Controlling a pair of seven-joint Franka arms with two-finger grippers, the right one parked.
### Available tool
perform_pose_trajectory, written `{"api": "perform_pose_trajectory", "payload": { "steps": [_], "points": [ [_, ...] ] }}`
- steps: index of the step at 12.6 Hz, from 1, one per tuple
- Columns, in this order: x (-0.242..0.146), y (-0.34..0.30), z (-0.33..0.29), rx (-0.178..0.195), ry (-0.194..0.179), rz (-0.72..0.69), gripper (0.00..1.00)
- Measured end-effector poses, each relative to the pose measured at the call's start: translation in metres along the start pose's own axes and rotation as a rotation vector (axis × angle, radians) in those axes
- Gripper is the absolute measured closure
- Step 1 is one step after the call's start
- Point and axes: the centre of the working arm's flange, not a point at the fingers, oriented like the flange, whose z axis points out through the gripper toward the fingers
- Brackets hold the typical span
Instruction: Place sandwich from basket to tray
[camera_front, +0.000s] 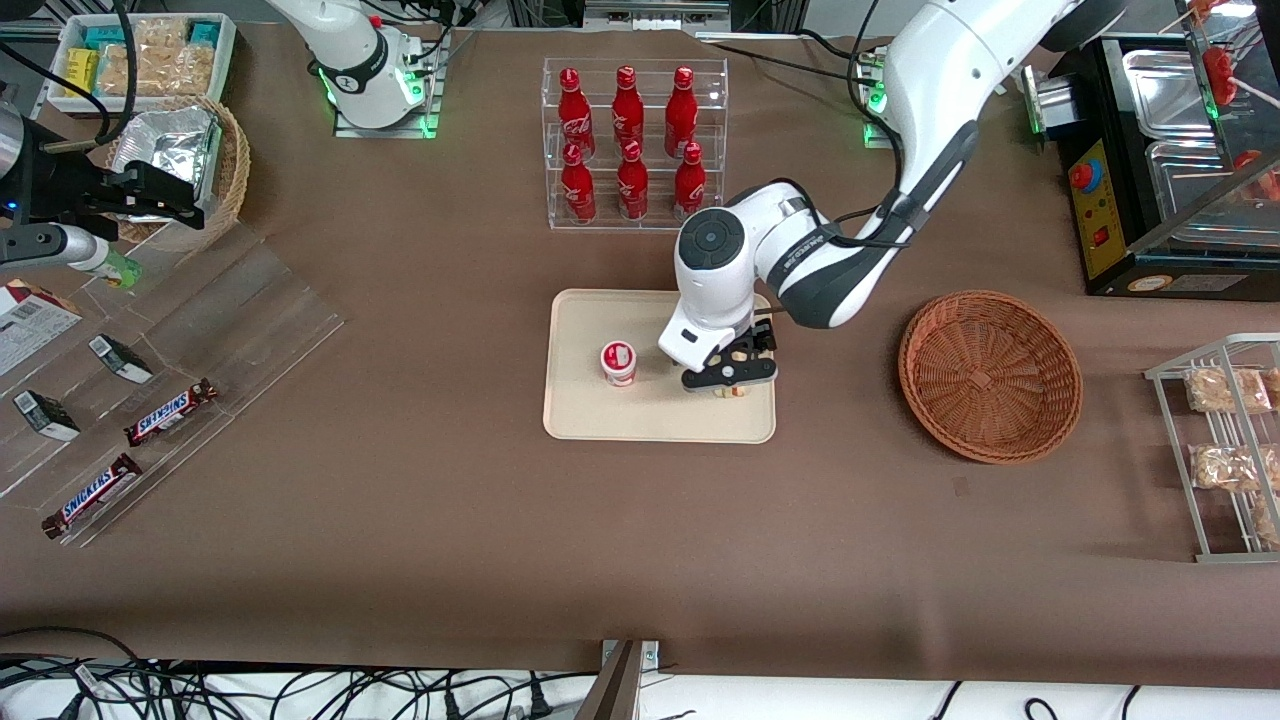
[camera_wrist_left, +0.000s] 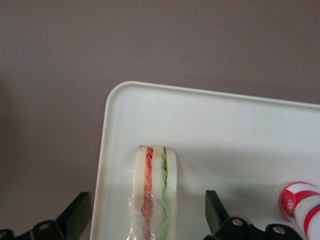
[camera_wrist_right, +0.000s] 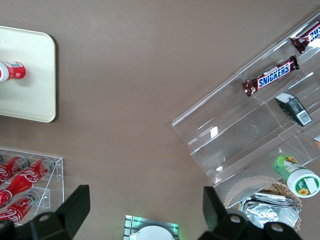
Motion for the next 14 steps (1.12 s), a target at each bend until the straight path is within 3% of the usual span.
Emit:
{"api": "perform_pose_trajectory", "payload": {
  "steps": [3, 5, 9, 14],
  "points": [
    [0.051, -0.047, -0.052, -0.026, 0.025, -0.135, 0.0],
    [0.08, -0.094, -0.081, -0.019, 0.038, -0.221, 0.0],
    [0.11, -0.166, -0.14, -0.06, 0.045, -0.356, 0.0],
    [0.119, -0.234, -0.191, -0.09, -0.051, -0.269, 0.0]
  ]
}}
